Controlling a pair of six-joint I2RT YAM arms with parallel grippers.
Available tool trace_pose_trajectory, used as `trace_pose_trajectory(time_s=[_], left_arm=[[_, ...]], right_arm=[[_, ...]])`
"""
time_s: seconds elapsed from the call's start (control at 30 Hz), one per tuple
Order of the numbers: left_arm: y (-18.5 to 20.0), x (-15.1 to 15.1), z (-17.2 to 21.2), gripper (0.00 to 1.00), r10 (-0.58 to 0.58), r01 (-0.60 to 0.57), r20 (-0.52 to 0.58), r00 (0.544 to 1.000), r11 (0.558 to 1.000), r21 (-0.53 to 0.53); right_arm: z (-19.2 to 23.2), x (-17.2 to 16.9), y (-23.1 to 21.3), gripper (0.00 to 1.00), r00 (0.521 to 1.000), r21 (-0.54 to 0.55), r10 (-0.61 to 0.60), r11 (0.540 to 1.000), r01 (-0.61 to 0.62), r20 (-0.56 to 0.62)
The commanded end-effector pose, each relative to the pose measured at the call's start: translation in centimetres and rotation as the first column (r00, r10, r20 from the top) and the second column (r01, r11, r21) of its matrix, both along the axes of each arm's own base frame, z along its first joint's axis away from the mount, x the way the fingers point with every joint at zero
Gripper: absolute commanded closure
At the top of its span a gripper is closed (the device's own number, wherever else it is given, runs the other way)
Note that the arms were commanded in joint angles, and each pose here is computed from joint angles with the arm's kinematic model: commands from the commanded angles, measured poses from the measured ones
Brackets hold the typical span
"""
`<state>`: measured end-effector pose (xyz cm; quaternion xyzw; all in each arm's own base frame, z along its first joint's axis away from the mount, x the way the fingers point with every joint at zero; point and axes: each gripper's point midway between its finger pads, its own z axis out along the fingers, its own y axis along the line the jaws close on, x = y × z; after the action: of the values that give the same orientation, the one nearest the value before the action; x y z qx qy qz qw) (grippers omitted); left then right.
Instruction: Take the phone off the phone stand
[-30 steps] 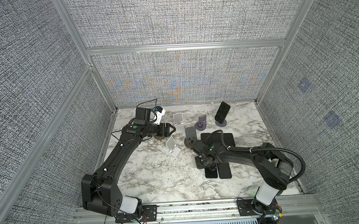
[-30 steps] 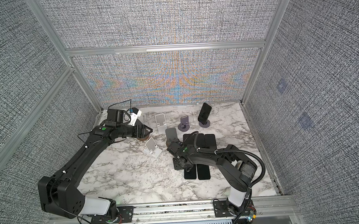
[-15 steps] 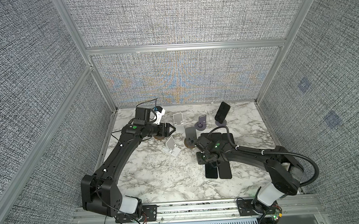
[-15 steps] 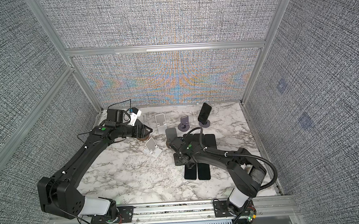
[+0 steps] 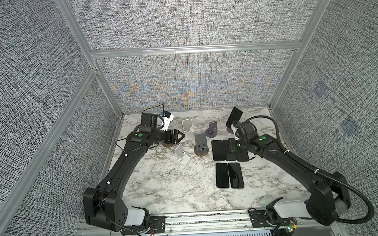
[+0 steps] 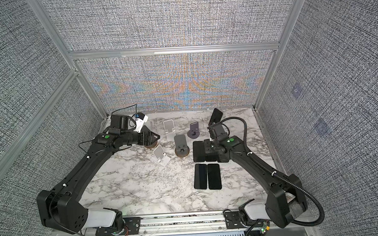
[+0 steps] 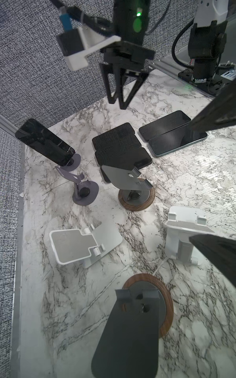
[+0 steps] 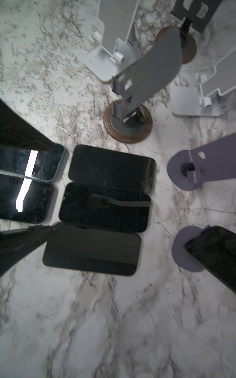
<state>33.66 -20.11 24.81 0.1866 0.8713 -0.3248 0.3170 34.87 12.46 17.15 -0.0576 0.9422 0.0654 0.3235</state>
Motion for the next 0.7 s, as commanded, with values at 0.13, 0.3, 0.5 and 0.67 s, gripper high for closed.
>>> trace_pose_trajectory(time_s=[0.13,0.3,0.5,0.67], left_arm=[[-1.5,-1.9,2.3,0.19,0.008,-0.013,0.143,0.99,0.999,0.035],[-4.2,-3.9,2.2,0.19,0.015,-0.003,0.16,0.987,0.997,-0.076],[-6.6,-6.6,0.6,0.19,-0.045,0.062,0.136,0.99,0.99,-0.128],[-7.7,-8.7,-0.9,0.19,-0.084,0.099,0.132,0.988,0.989,-0.109]], right_arm=[[2.7,6.2,-3.9,0.49,0.992,0.112,0.03,0.993,-0.043,0.121],[3.6,10.7,-6.0,0.49,0.98,0.162,0.02,0.985,-0.053,0.199],[2.1,14.8,-6.8,0.5,0.977,0.141,0.063,0.986,-0.093,0.204],[1.0,17.1,-6.5,0.5,0.975,0.147,0.095,0.981,-0.126,0.202]])
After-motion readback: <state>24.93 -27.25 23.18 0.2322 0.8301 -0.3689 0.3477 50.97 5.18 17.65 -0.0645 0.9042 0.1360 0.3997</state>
